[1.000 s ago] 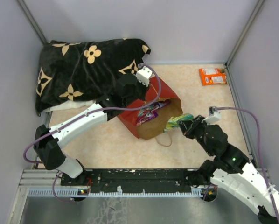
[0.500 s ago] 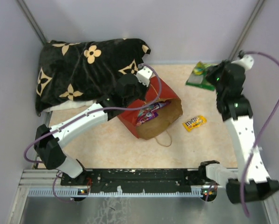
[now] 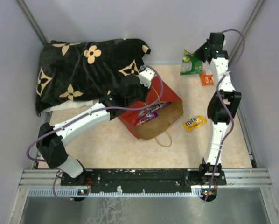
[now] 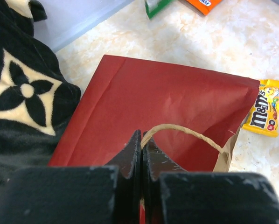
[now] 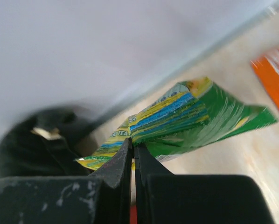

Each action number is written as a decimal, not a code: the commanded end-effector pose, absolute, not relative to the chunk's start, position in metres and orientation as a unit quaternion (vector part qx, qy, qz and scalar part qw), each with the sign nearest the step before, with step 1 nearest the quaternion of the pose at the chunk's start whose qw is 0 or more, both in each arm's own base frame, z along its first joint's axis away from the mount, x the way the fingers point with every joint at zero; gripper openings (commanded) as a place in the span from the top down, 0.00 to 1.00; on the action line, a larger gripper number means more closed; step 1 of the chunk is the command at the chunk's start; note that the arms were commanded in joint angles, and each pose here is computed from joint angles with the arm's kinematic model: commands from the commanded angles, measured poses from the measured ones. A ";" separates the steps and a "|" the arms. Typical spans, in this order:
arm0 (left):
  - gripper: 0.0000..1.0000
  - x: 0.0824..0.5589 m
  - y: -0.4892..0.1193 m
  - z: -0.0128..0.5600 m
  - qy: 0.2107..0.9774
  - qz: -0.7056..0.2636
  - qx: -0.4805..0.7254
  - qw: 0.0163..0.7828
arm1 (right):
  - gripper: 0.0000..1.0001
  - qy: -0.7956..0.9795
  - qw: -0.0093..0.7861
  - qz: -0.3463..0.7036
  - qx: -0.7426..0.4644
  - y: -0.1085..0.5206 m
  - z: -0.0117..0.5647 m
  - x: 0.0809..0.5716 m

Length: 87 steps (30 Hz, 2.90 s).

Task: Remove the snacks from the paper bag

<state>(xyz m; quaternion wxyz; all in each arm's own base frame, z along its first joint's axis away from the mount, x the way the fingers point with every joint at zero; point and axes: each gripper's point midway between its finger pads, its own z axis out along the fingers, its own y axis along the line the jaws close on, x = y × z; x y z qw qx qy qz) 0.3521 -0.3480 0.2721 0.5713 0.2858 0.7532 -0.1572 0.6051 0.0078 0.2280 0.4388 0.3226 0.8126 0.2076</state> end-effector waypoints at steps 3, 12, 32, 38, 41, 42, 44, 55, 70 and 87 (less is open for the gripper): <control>1.00 0.354 -0.354 0.282 0.748 -0.168 0.280 0.579 | 1.00 0.750 0.505 0.319 0.284 0.033 0.317 0.659; 1.00 0.354 -0.358 0.273 0.752 -0.170 0.285 0.570 | 1.00 0.821 0.396 0.279 0.302 0.034 0.128 0.609; 1.00 0.350 -0.362 0.274 0.753 -0.174 0.290 0.564 | 1.00 0.729 0.416 0.274 0.470 0.007 0.078 0.539; 1.00 0.353 -0.361 0.267 0.762 -0.164 0.285 0.558 | 1.00 0.700 0.424 0.274 0.505 -0.002 0.080 0.556; 1.00 0.353 -0.360 0.269 0.761 -0.164 0.281 0.561 | 1.00 0.698 0.425 0.269 0.510 -0.005 0.080 0.568; 1.00 0.353 -0.359 0.271 0.760 -0.162 0.278 0.564 | 1.00 0.695 0.426 0.269 0.514 -0.006 0.078 0.570; 1.00 0.353 -0.357 0.273 0.758 -0.160 0.274 0.569 | 1.00 0.683 0.429 0.270 0.525 -0.009 0.075 0.573; 1.00 0.353 -0.360 0.265 0.767 -0.156 0.279 0.556 | 0.34 0.665 0.424 0.361 0.497 0.018 0.083 0.565; 1.00 0.355 -0.355 0.269 0.765 -0.139 0.277 0.564 | 0.01 0.616 0.488 0.421 0.453 0.039 0.157 0.436; 1.00 0.356 -0.355 0.266 0.765 -0.128 0.279 0.566 | 0.01 0.666 0.622 0.349 0.219 0.138 0.265 0.286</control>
